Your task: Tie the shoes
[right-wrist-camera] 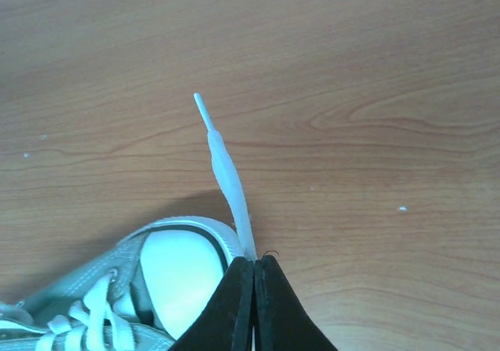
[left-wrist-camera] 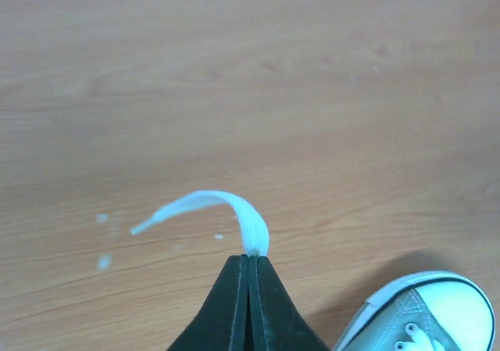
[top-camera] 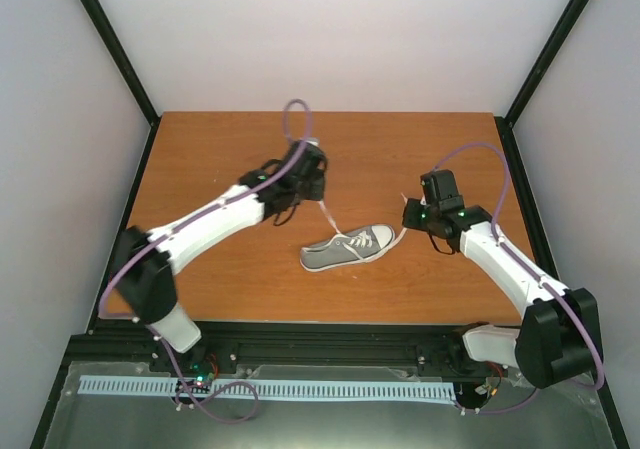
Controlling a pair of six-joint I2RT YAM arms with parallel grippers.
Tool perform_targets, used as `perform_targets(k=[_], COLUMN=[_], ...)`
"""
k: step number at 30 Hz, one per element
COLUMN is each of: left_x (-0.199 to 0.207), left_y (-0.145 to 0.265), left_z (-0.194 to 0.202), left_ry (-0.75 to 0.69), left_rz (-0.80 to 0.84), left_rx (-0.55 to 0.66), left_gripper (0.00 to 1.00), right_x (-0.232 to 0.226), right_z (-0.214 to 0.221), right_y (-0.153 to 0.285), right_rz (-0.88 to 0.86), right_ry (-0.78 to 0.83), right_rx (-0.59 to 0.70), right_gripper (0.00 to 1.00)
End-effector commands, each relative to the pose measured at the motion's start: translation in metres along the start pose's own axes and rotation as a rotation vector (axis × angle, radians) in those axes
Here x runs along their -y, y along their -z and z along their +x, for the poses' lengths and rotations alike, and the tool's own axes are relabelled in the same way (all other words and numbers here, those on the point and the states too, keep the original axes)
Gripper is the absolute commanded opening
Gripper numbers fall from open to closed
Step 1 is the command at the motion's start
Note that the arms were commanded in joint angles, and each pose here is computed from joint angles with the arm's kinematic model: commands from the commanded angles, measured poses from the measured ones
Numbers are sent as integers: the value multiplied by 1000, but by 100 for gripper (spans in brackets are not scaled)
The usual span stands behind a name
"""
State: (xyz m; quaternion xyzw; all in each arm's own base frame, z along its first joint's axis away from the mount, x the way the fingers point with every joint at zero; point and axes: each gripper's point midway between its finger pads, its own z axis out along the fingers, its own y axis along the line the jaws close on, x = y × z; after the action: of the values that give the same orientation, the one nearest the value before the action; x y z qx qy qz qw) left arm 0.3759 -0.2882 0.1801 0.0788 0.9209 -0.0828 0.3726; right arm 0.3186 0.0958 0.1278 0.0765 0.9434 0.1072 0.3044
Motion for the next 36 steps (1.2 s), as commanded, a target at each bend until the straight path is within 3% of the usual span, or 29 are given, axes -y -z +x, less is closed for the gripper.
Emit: perform_targets(k=[1,8,19,36], left_x=[-41,-52,-51,-70], left_y=[38,80,112,132], left_z=[-4,28,40,70], left_ry=[91,144,125,267], left_rz=[7,109,209,198], left_rx=[57,38,41,0], left_gripper=[1,1,1,1], right_x=[-17,-33,-57,-139], right_z=[-6,45,94,69], right_y=[-4,-38,-66,-93], right_rz=[-80,-150,-154,-354], right_ry=[28,3,13,164], right_rx=[-12,-227,-316,-272], right_gripper=[3,3,3,3])
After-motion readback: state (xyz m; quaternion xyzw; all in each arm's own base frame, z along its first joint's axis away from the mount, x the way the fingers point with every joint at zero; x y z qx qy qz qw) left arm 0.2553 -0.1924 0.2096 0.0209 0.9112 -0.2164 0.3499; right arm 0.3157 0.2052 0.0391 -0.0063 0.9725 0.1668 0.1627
